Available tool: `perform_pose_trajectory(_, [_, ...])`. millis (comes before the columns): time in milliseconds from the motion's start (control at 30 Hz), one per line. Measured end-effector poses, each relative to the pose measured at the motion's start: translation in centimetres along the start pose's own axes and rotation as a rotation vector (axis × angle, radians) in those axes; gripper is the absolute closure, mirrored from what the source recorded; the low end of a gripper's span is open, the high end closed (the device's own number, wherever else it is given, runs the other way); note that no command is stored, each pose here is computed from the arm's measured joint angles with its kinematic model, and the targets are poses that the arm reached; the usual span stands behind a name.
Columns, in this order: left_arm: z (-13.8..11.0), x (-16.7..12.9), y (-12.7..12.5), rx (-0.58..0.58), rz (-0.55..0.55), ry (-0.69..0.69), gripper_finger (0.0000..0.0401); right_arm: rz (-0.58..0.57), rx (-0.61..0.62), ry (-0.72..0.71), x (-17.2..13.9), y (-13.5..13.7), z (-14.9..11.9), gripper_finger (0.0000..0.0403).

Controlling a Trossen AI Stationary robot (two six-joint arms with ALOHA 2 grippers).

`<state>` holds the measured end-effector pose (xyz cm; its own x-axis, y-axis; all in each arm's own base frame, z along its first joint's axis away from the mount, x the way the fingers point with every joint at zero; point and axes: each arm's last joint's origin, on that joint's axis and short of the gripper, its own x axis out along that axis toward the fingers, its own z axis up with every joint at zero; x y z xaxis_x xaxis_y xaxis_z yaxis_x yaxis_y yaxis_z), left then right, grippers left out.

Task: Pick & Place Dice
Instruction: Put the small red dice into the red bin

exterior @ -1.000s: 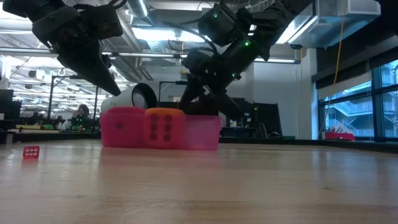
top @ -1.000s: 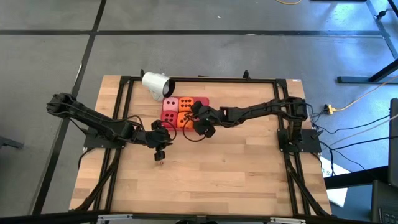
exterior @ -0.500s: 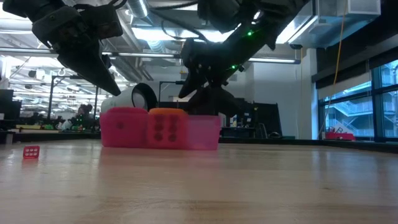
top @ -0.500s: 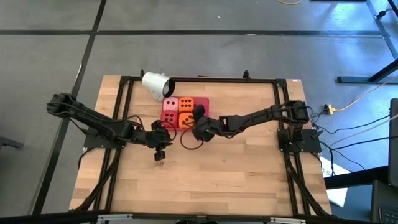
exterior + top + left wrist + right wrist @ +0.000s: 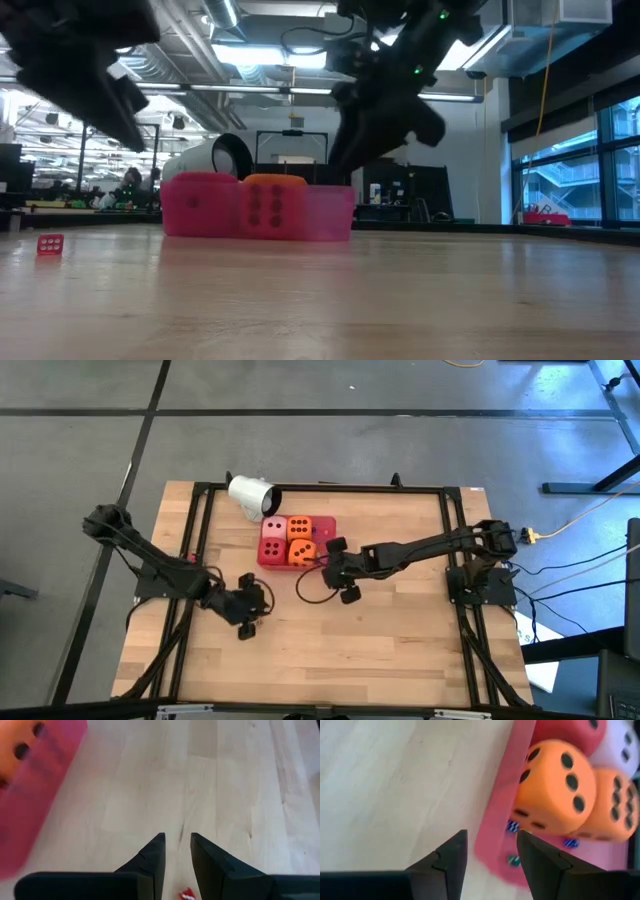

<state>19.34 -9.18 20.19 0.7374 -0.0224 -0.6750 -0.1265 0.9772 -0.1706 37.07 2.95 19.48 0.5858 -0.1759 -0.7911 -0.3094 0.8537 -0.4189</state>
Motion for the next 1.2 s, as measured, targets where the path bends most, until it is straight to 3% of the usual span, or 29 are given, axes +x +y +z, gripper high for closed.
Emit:
perform_pose_trajectory(167, [-1.9,1.2,-1.7,-0.041,0.002,0.089,0.0315,0.038,0.101,0.044,-0.4,0.2,-0.5,0.0231])
perform_pose_trajectory(500, [-5.3,3.9,-3.1,-0.013,0.098,0.217,0.0315,0.033,0.131,0.045,-0.4,0.1,-0.5,0.0231])
perform_pose_trajectory(833, [-5.0,3.6,-3.0,-0.019,0.111,0.208,0.0315,0.027,0.135,0.03,-0.4,0.0,-0.4,0.0231])
perform_pose_trajectory(1067, [-3.5,1.1,-3.0,-0.09,0.158,0.347,0.0315,0.027,0.134,0.03,-0.4,0.0,-0.4,0.0231])
perform_pose_trajectory(1200, [-3.6,0.2,-2.5,-0.193,0.233,0.431,0.0315,0.027,0.135,0.03,-0.4,0.0,-0.4,0.0231])
